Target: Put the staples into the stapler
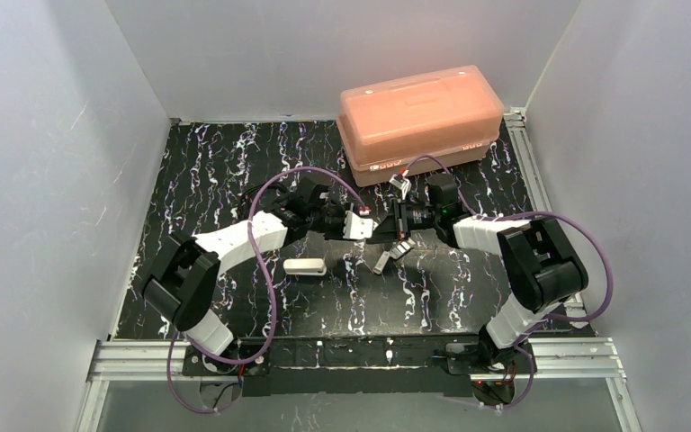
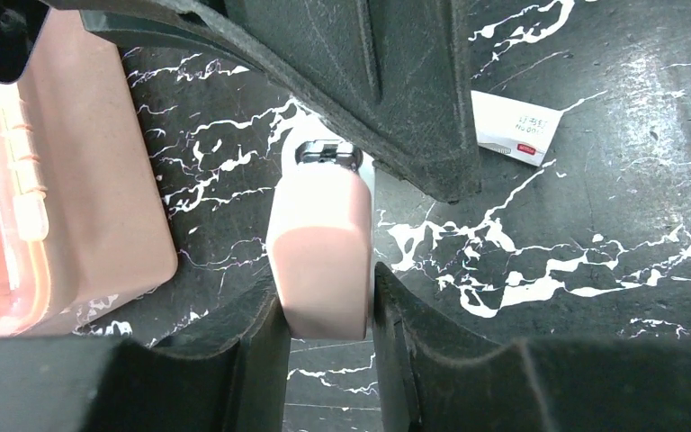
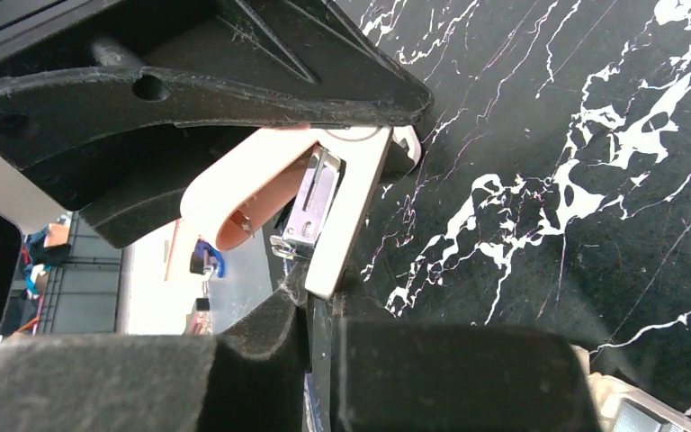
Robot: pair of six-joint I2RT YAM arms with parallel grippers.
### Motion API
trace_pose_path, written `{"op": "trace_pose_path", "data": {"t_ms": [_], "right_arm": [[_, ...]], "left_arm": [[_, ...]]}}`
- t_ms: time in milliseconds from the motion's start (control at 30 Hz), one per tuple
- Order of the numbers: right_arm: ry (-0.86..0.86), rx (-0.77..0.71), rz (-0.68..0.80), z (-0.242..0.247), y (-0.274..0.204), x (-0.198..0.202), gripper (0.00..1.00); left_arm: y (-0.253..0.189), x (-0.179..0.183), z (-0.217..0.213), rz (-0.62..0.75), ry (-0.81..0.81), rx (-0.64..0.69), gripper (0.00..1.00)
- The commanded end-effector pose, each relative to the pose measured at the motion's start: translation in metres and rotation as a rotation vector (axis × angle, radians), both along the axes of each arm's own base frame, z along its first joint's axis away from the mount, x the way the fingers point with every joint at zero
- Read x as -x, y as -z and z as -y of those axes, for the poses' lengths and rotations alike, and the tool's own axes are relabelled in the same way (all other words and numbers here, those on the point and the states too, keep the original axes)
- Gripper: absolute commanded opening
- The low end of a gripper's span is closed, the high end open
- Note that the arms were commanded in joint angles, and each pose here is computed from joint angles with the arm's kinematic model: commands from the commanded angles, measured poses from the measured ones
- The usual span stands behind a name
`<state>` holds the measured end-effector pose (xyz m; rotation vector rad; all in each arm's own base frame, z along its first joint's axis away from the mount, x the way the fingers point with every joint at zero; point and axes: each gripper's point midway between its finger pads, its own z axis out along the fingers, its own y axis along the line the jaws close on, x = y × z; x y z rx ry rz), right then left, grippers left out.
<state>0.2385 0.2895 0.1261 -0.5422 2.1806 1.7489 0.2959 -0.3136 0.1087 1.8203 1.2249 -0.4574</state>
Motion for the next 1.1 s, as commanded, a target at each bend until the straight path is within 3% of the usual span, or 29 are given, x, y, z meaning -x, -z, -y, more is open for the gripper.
{"op": "trace_pose_path", "data": {"t_ms": [0,133,167,233,567,1067], "right_arm": [[-0.039,-0.045,0.086,-0.005,-0.020,-0.005,0.04],[-0.022,-0.004,0.140,-0.001,-0.018,-0.007,0.59],[-0.018,0.004,0.159,0.001,-0.018,-0.007,0.69],[-0.009,0.011,0.178,0.006,-0.020,-0.009,0.79],[0.027,-0.007,0.168,0.011,-0.030,-0.019,0.98],[-0.055,-0.046,0.088,-0.018,-0.031,-0.014,0.98]], "left_arm": [[-0.014,0.009,0.004,0.023,0.034,0.023,0.00],[-0.011,0.011,0.000,-0.005,0.035,0.005,0.00],[-0.011,0.012,-0.001,-0.013,0.034,0.004,0.00],[-0.011,0.014,-0.003,-0.026,0.034,-0.001,0.00],[-0.012,0.020,-0.006,-0.136,0.015,0.011,0.00],[-0.007,0.012,0.005,-0.152,-0.017,-0.016,0.00]]}}
